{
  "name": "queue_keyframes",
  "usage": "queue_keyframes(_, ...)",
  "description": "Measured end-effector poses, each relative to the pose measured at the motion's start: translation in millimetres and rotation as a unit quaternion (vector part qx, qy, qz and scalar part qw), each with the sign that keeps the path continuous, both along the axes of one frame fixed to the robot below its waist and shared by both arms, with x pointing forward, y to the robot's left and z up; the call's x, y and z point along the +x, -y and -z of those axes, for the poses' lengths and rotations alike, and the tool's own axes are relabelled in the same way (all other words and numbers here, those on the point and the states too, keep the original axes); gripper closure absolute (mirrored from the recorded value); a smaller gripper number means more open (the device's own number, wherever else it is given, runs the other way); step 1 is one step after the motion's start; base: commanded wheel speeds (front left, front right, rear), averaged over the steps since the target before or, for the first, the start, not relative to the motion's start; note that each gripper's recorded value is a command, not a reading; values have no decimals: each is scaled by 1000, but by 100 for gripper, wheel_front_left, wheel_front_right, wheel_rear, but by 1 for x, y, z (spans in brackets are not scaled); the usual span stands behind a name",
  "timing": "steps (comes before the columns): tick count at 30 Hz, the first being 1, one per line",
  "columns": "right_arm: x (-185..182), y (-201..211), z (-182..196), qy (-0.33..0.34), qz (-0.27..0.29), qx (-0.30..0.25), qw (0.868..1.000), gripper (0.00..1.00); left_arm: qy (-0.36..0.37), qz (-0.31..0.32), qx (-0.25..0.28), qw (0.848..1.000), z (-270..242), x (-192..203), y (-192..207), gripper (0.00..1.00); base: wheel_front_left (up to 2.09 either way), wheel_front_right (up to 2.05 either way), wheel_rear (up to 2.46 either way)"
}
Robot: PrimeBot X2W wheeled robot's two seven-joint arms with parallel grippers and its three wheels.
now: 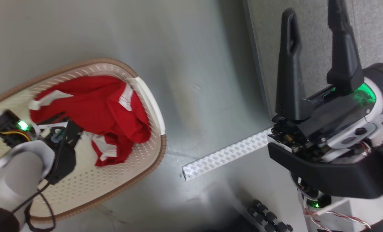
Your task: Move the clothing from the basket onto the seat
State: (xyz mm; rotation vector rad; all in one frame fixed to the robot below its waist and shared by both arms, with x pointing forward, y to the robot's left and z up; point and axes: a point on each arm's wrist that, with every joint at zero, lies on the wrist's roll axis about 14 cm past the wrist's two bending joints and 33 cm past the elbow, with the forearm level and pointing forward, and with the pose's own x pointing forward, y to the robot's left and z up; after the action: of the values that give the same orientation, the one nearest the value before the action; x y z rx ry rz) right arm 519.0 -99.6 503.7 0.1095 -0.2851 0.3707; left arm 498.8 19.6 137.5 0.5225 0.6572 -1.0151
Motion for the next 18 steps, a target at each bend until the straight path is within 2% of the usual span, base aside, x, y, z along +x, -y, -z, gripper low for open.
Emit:
queue_keyframes(13, 9, 7, 37, -35, 5, -3, 999, 0, -11, 58, 30, 998, 59, -14, 17, 0, 0, 0, 0)
queue_keyframes(18, 9, 5, 46, -44, 2, 0, 999, 0, -19, 53, 31, 998, 67, -18, 19, 0, 0, 0, 0)
